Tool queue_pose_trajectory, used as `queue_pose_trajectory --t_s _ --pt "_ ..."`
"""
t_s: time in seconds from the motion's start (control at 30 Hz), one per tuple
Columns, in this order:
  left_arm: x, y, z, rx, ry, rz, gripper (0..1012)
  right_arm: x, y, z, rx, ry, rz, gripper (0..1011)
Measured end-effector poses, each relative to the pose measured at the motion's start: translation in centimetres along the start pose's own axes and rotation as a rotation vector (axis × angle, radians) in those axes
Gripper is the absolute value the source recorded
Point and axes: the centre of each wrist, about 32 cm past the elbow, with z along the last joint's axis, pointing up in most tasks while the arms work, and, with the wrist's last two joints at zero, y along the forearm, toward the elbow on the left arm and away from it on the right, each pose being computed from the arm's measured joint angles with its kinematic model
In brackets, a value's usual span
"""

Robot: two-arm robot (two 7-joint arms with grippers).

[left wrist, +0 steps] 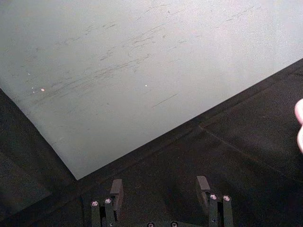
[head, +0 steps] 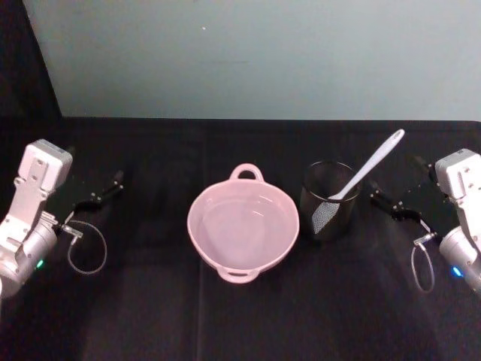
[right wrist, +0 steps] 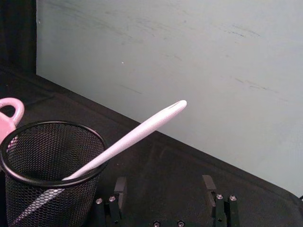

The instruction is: Use the one hand to pick up the spoon and stir the clear water in the bowl.

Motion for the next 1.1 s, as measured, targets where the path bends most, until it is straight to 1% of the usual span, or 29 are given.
queue_pose_trajectory --t_s 1.1 --pt "0.00 0.00 0.00 0.000 0.000 0.000 1011 0.00 0.00 0.00 0.000 0.000 0.000 1002"
